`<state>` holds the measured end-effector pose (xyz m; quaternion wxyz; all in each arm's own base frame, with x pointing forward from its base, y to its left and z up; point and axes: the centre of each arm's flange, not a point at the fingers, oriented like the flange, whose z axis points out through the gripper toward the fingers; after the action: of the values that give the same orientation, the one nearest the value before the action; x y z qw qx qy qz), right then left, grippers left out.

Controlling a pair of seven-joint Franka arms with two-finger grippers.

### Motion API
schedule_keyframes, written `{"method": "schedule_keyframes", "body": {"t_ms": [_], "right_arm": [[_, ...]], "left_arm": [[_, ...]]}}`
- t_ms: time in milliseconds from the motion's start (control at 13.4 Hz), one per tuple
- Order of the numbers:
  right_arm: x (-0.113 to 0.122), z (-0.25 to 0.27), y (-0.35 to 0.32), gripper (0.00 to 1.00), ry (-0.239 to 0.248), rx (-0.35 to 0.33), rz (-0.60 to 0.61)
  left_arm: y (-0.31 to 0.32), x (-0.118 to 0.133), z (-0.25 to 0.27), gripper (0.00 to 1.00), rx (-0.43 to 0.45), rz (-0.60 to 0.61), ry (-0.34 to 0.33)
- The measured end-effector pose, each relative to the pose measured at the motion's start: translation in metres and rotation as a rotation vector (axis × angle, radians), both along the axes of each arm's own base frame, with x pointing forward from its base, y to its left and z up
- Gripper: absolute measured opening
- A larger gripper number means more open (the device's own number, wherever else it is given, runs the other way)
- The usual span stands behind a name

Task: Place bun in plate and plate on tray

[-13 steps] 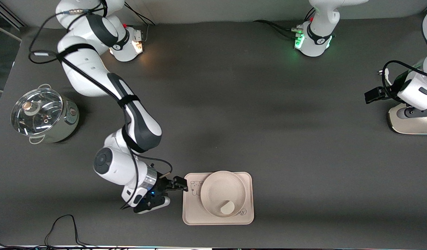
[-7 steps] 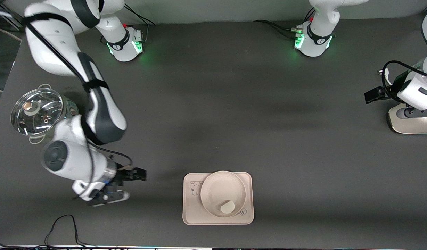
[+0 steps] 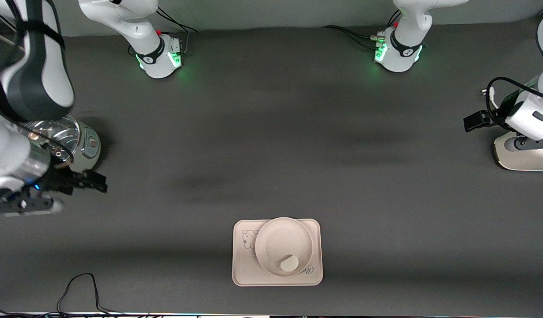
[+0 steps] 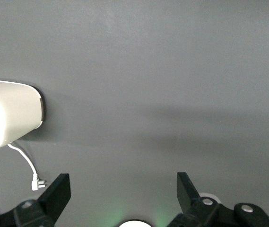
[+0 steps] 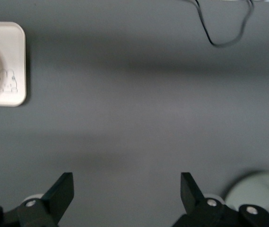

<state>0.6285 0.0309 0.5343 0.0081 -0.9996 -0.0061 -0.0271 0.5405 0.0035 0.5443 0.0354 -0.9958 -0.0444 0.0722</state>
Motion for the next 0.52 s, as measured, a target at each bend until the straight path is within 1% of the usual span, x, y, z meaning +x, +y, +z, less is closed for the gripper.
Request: {"method": "schedule_keyframes", "body": {"t_ms": [74,223,372,521], "right_arm": [[-0.021,0.009,-0.004,1.00,0.021,0.003,-0.004],[-0.055,0.027,-0.010,1.00,0.054,0.008,-0.008],[-0.075,0.046,-0.012,1.00,0.060,0.012,-0.009],[-0.085,0.058,-0.012,1.00,0.058,0.016,-0.006]], "left_arm": [[0.000,0.000,0.000,1.00,0.000,0.000,-0.001],[0.001,-0.002,0.004,1.00,0.000,0.002,-0.006],[0.005,-0.004,0.010,1.00,0.001,0.010,-0.015],[0.011,-0.009,0.017,1.00,0.001,0.022,-0.019]]}}
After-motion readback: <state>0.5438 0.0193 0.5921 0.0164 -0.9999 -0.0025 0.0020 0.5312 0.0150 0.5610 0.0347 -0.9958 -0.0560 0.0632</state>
